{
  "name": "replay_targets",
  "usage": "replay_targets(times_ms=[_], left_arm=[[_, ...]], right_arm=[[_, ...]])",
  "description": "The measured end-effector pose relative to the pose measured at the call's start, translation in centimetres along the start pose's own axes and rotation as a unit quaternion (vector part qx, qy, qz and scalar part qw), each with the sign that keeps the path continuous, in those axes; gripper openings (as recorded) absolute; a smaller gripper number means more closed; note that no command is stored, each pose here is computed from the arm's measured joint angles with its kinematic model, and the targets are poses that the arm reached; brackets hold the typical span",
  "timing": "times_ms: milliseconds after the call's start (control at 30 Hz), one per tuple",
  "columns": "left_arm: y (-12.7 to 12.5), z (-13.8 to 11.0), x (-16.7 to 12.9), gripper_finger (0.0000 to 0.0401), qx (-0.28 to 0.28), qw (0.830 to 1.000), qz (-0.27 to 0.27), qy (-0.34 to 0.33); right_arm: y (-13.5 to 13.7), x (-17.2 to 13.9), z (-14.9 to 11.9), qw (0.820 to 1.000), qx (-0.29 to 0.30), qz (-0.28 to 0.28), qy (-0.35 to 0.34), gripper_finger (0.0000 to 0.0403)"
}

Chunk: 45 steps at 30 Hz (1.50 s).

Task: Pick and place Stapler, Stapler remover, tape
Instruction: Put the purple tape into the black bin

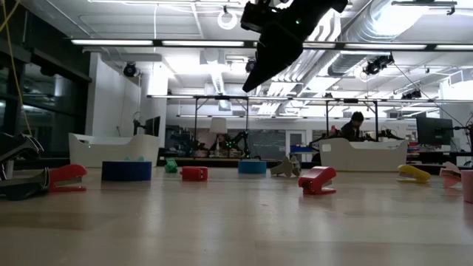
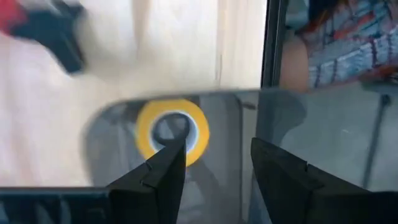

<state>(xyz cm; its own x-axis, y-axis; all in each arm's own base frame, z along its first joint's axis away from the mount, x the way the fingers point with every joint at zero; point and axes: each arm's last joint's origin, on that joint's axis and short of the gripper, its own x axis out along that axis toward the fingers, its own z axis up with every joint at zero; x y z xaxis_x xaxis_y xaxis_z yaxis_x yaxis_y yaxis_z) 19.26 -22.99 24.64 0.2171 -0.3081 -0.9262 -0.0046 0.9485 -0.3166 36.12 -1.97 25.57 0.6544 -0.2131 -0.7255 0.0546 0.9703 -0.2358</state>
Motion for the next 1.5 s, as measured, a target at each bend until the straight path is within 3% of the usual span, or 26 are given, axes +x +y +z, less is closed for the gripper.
replay_targets(times_ms=[100,233,433,667,933,1167,1500], left_arm=[[-0.5,0.7,-2.3,0.0176,0.034,0.997,0.053,-0.042],[0.3,1.7,-4.5,0.0176,0.084,0.978,0.164,-0.095],[3.4,3.6,-4.5,0.0176,0.171,0.947,0.260,-0.076],[8.2,6.5,-3.7,0.0176,0.215,0.929,0.300,-0.020],[12.2,7.3,-2.4,0.0176,0.226,0.924,0.307,0.032],[12.8,7.3,-2.2,0.0176,0.219,0.922,0.317,0.036],[12.8,7.3,-2.3,0.0176,0.220,0.918,0.327,0.034]], right_arm=[[0.0,0.0,-0.1,1.000,-0.001,0.001,0.007,0.0209],[0.0,0.0,-0.5,1.000,-0.007,-0.002,0.028,0.0209],[0.1,-0.4,-1.8,0.995,-0.027,-0.008,0.096,0.0209],[-0.3,-2.7,-2.9,0.988,-0.010,-0.018,0.152,0.0209],[-1.7,-4.6,-6.5,0.986,-0.008,-0.100,0.135,0.0208],[-5.5,-4.2,-9.1,0.994,0.028,-0.058,0.084,0.0209],[-13.3,-2.0,-9.2,0.994,0.048,-0.021,0.095,0.0209]])
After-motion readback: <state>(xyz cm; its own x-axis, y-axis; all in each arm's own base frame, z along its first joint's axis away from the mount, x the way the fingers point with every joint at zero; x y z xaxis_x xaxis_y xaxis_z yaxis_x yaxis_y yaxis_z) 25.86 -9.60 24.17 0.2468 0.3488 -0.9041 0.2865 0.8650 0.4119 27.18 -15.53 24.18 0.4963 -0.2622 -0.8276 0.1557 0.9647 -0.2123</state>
